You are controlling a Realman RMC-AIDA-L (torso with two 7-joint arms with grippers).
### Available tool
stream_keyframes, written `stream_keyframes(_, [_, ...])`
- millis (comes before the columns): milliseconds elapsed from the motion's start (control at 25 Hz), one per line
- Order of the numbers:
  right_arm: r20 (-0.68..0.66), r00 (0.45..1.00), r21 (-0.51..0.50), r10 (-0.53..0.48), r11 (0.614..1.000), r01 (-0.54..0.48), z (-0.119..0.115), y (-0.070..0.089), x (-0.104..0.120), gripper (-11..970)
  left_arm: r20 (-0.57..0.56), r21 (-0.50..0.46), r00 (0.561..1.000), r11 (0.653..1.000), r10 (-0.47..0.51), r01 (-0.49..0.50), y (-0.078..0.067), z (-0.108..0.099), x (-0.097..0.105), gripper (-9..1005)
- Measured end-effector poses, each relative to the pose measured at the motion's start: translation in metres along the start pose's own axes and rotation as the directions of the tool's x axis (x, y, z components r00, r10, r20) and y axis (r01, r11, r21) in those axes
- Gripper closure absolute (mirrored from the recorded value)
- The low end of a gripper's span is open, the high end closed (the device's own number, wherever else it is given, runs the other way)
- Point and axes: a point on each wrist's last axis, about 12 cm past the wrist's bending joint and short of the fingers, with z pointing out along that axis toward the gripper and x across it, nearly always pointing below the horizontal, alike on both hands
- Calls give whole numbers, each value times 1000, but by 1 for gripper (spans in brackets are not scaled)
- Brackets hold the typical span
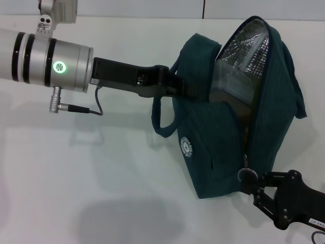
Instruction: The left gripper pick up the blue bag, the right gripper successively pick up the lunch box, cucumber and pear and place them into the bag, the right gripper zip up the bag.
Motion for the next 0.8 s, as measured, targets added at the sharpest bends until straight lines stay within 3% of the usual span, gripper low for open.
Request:
stream_keyframes(360, [11, 1000, 17, -2, 1000, 2, 0, -2, -1, 826, -1, 0, 1000, 1000, 3, -3, 0, 1, 0, 927])
stream_keyframes(800, [12, 1000, 10, -5, 1000, 5, 3, -3, -3, 872, -1, 2, 1000, 1000, 2, -2, 0, 2, 0, 926])
